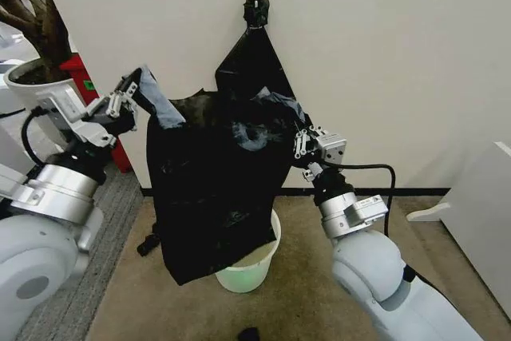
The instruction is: Place the garbage bag over the trash bin.
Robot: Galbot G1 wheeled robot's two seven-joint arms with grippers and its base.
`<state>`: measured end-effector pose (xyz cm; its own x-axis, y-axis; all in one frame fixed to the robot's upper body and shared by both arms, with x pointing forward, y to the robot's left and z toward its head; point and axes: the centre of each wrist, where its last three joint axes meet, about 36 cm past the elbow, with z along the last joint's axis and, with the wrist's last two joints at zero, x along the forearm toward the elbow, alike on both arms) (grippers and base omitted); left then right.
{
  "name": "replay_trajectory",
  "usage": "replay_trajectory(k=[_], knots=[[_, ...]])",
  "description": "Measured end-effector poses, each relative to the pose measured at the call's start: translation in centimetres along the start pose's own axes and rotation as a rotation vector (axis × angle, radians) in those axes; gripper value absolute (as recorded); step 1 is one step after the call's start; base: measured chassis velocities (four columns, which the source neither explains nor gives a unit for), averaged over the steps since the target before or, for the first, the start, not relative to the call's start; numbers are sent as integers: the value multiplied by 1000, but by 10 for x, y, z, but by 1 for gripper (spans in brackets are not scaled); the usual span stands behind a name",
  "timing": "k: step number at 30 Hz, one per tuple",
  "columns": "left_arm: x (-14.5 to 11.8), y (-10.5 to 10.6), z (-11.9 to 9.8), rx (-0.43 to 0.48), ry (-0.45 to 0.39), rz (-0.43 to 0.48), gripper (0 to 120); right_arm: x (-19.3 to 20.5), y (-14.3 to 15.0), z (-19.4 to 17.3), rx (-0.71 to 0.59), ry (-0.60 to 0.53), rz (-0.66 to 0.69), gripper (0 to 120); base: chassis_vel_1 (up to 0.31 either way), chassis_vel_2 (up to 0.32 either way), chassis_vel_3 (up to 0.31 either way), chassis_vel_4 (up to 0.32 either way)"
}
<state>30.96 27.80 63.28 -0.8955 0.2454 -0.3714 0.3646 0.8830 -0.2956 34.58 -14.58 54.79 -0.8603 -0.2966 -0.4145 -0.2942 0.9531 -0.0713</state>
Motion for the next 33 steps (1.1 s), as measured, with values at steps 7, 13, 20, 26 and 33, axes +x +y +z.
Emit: replay_trajectory(k=[7, 13, 20, 26, 33], knots=[[-3, -2, 16, 21, -28, 50, 0, -7, -10, 1, 5, -35, -7, 0, 0, 0, 0, 0], [-13, 10, 29, 13, -50, 71, 0, -11, -14, 9, 7, -42, 7, 0, 0, 0, 0, 0], [-21, 23, 44, 5, -76, 92, 0, -11, -9, 23, 1, -33, -8, 0, 0, 0, 0, 0], [-31, 34, 53, 2, -91, 126, 0, -26, -4, 41, -14, -61, -14, 0, 0, 0, 0, 0], [-46, 38, 72, 24, -70, 231, 0, -38, 5, 59, -12, -90, -83, 0, 0, 0, 0, 0]])
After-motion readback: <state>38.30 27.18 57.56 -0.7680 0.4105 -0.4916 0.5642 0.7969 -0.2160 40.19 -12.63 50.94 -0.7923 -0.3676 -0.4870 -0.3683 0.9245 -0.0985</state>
